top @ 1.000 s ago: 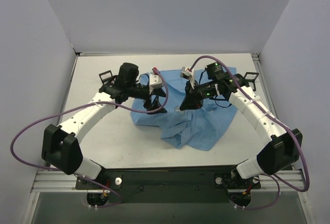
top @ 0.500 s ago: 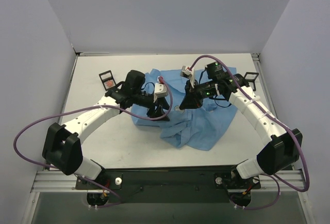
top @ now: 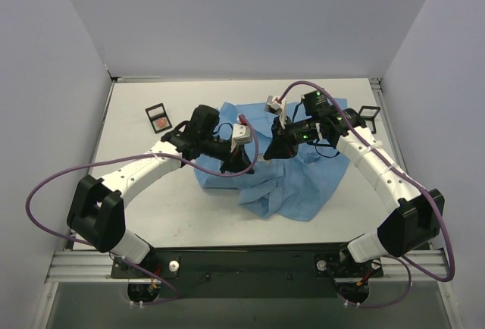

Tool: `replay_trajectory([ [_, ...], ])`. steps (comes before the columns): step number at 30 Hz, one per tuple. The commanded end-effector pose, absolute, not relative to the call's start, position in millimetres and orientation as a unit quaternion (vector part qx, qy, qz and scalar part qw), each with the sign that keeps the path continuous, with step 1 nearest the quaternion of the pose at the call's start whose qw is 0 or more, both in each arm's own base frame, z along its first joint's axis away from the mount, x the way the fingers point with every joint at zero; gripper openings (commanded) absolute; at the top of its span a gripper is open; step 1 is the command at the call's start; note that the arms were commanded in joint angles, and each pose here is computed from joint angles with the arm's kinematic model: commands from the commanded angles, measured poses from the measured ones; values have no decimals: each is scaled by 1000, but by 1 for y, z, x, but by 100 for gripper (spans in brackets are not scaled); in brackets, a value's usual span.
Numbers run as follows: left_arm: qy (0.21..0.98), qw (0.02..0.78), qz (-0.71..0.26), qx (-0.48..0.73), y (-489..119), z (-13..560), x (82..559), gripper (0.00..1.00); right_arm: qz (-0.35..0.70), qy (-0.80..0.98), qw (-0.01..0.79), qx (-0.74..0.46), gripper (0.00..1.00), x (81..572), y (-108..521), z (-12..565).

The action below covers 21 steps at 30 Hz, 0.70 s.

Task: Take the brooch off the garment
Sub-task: Remove the brooch from the clothes.

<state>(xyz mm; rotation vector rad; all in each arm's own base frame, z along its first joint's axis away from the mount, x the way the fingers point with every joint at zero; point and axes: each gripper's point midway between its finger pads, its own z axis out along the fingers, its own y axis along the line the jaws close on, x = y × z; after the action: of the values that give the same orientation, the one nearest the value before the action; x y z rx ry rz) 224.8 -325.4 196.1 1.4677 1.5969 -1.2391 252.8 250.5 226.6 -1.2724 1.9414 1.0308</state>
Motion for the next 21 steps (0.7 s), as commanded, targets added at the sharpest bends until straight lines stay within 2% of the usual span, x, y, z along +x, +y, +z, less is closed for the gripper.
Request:
replay_trajectory([
  [1, 586, 329, -481, 563, -333, 207, 223, 0, 397, 715, 318, -479, 0, 253, 254, 240],
  [21, 584, 331, -485, 561, -332, 205, 220, 0, 393, 744, 313, -441, 0, 271, 267, 219],
])
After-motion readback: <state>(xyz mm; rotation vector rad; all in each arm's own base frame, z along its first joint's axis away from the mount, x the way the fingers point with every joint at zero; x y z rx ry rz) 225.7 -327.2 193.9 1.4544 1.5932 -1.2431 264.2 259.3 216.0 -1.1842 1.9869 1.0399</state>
